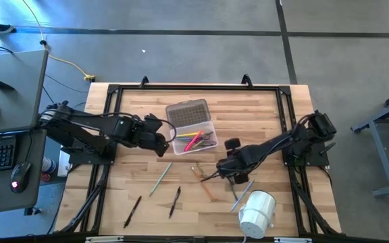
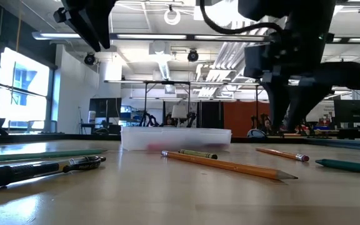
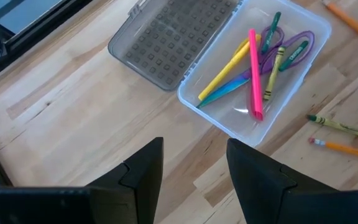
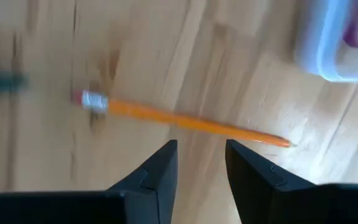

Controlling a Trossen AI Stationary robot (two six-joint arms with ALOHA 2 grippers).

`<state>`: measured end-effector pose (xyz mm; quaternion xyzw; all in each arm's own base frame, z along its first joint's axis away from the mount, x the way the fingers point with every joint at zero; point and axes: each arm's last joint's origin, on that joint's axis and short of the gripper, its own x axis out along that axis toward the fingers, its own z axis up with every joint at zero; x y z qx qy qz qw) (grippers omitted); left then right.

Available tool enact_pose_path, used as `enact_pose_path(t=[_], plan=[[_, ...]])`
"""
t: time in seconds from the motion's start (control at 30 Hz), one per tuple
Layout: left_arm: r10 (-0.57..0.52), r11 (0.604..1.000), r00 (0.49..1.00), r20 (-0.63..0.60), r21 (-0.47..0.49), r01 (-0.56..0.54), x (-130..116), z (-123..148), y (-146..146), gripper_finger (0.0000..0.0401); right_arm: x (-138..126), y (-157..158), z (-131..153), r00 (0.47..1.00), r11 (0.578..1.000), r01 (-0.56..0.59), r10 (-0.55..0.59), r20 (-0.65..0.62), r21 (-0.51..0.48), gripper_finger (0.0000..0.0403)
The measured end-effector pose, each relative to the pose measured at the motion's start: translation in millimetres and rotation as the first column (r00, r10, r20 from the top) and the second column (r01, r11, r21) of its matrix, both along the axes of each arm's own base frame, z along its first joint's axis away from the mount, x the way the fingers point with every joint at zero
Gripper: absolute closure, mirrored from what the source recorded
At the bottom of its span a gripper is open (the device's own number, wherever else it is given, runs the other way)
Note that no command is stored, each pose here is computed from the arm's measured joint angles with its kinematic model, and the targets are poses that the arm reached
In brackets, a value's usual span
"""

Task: Pick & place school supplies into a supply box
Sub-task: Put the right orange pencil into the supply box

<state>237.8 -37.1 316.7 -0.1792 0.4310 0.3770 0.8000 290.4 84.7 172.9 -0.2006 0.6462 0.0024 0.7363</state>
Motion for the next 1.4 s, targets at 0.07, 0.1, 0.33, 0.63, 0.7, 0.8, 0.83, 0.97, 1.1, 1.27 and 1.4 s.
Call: enact_pose_path(t=[0.07,0.1,0.33,0.63,0.7,0.8,0.83,0.97,1.1,1.27,1.4], plan=[[-0.023,1.000,1.000,-0.020,-0.004,0.023,2,-2,-1,0.0190,1,-3,-1,0.993,0.993,-0.107,0.109,-0.048,0.042,0.0284],[-0.029,1.000,0.999,-0.026,-0.010,0.029,2,-3,-1,0.0190,1,-4,-1,0.985,0.984,-0.154,0.160,-0.061,0.092,0.0284],[-0.028,0.998,0.999,-0.025,-0.051,0.027,3,-4,-2,0.0190,7,2,0,0.919,0.894,-0.382,0.394,-0.006,0.232,0.0285],[-0.027,0.999,0.999,-0.028,-0.047,0.026,3,-4,-2,0.0190,11,6,1,0.900,0.868,-0.429,0.433,0.043,0.248,0.0299],[-0.027,0.999,0.999,-0.028,-0.047,0.026,3,-4,-2,0.0190,10,7,1,0.896,0.855,-0.436,0.443,0.044,0.280,0.0304],[-0.027,0.999,0.999,-0.027,-0.047,0.026,3,-4,-2,0.0190,7,7,-7,0.892,0.842,-0.441,0.448,0.053,0.310,0.0312],[-0.027,0.999,0.999,-0.027,-0.047,0.026,3,-4,-2,0.0190,4,6,-12,0.893,0.843,-0.438,0.448,0.043,0.312,0.0314],[-0.027,0.998,1.000,-0.011,-0.050,0.027,4,-3,-2,0.0190,-4,5,-24,0.864,0.832,-0.487,0.503,0.008,0.266,0.0321],[-0.027,0.998,1.000,0.007,-0.053,0.027,6,-3,-3,0.0190,-4,8,-26,0.828,0.817,-0.556,0.561,0.014,0.156,0.0324],[-0.030,0.997,0.999,0.029,-0.069,0.032,8,-2,-4,0.0190,-5,8,-32,0.792,0.779,-0.606,0.609,0.039,0.160,0.0324],[-0.033,0.996,0.999,0.041,-0.079,0.036,9,-2,-4,0.0190,-12,6,-46,0.761,0.747,-0.646,0.646,0.059,0.156,0.0324]])
